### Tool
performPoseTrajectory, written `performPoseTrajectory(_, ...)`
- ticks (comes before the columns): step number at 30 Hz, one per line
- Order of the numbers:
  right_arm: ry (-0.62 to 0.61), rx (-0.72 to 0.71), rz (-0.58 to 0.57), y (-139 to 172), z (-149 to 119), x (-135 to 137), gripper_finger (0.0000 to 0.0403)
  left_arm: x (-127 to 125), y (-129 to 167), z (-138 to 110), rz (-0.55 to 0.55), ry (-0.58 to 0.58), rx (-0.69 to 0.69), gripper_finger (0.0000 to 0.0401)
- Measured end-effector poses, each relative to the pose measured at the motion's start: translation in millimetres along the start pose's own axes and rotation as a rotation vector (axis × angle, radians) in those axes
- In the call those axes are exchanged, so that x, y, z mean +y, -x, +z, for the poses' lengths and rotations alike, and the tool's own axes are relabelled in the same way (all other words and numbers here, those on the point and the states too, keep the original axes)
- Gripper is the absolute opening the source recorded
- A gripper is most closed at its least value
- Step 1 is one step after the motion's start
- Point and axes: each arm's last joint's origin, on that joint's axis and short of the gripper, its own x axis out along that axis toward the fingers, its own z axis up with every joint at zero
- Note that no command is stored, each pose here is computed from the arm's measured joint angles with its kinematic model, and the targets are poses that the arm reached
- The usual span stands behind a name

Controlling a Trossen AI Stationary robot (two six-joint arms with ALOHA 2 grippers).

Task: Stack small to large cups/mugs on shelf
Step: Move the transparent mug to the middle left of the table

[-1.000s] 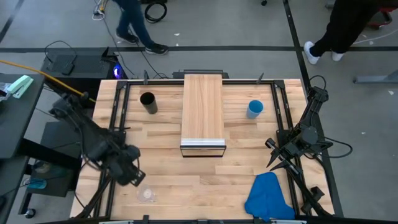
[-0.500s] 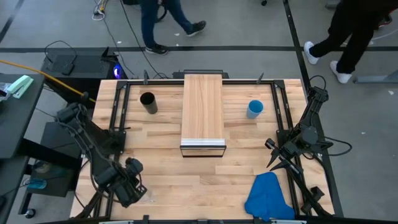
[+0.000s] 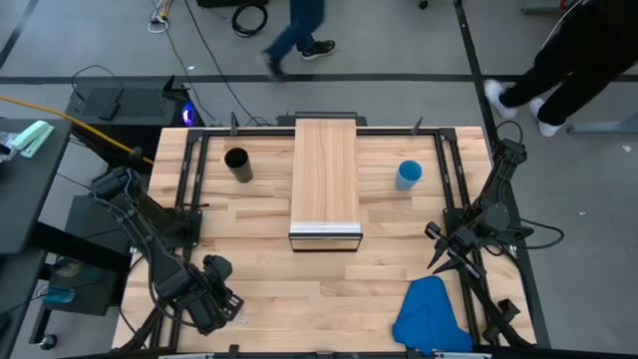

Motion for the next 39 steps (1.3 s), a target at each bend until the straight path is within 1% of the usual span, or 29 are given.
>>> performPoseTrajectory(3,0.005,0.0,0.0,0.0,0.1,0.0,0.0082,-2.1,-11.5,0.0,-0.007,0.014,0.004,0.0153)
performPoseTrajectory(7,0.008,0.0,0.0,0.0,0.1,0.0,0.0082,-0.5,-23.5,-0.5,-0.017,0.019,0.012,0.0147)
performPoseTrajectory(13,0.008,0.0,0.0,0.0,0.1,0.0,0.0082,11.2,-41.0,-0.4,0.062,0.062,0.076,0.0135)
performPoseTrajectory(19,0.007,-0.001,0.0,0.0,0.1,0.0,0.0082,8.1,-47.0,-1.1,0.009,0.047,0.099,0.0127)
performPoseTrajectory(22,0.007,-0.001,0.0,0.0,0.1,0.0,0.0082,7.4,-47.3,0.2,0.006,0.052,0.099,0.012)
performPoseTrajectory(27,0.007,-0.001,0.0,0.0,0.2,0.0,0.0082,7.0,-47.3,0.5,0.004,0.054,0.1,0.0093)
performPoseTrajectory(35,0.007,-0.001,0.0,0.0,0.2,0.0,0.0082,5.8,-47.7,4.1,0.004,0.068,0.098,0.0014)
performPoseTrajectory(37,0.007,-0.001,0.0,0.0,0.2,0.0,0.0082,5.1,-47.8,6.1,0.003,0.075,0.097,0.0009)
performPoseTrajectory(39,0.007,-0.001,0.0,0.0,0.2,0.0,0.0082,4.4,-48.0,7.5,-0.001,0.081,0.096,0.0014)
